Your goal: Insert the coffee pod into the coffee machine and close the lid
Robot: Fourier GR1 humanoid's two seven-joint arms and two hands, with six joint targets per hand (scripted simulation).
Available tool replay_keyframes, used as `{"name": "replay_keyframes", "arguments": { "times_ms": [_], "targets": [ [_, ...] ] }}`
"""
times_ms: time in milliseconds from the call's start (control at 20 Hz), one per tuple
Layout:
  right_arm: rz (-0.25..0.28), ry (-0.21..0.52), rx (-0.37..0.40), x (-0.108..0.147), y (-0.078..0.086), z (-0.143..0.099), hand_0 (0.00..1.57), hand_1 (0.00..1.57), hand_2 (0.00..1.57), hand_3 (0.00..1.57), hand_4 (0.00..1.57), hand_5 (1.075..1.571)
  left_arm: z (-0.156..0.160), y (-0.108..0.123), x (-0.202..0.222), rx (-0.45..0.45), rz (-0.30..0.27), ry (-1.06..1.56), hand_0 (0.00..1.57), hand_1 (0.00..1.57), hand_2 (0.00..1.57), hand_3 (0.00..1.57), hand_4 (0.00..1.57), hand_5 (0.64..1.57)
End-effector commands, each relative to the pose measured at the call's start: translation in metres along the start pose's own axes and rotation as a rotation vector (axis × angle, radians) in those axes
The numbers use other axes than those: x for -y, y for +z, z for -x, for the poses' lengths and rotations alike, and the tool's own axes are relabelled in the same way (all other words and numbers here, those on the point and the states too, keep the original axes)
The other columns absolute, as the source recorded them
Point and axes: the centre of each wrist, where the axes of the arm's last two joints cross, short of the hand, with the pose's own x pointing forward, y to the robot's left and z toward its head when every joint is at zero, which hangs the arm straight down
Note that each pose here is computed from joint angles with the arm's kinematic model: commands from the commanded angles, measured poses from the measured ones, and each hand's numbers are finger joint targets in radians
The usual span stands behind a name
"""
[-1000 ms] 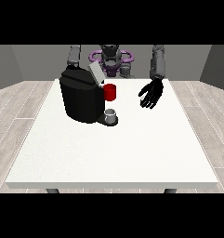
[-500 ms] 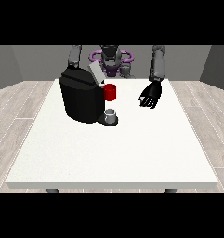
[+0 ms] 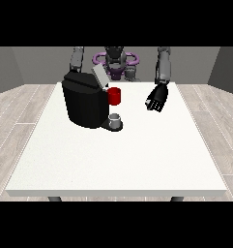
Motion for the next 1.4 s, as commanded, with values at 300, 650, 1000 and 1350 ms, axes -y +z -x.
{"name": "replay_keyframes", "arguments": {
  "times_ms": [300,650,1000,1350],
  "targets": [
    [0.015,0.047,-0.047,0.005,0.000,0.020,0.00,0.00,0.00,0.00,0.00,1.571,-0.030,-0.021,-0.038,0.163,-0.035,0.148,1.45,1.45,1.44,1.36,0.52,1.571],
    [0.042,0.051,-0.183,0.024,0.012,0.060,0.00,0.00,0.00,0.00,0.00,1.571,-0.067,-0.031,-0.054,0.175,0.110,0.141,1.37,1.37,1.38,1.33,0.50,1.571],
    [-0.016,0.002,-0.104,-0.011,0.014,0.037,0.00,0.00,0.00,0.00,0.00,1.571,-0.078,-0.037,-0.077,0.177,0.086,0.173,1.42,1.42,1.40,1.34,0.56,1.571],
    [0.033,0.004,-0.065,0.009,-0.007,0.017,0.00,0.00,0.00,0.00,0.00,1.571,-0.092,-0.036,-0.135,0.256,0.026,0.222,1.38,1.38,1.40,1.38,0.52,1.571]
  ]
}}
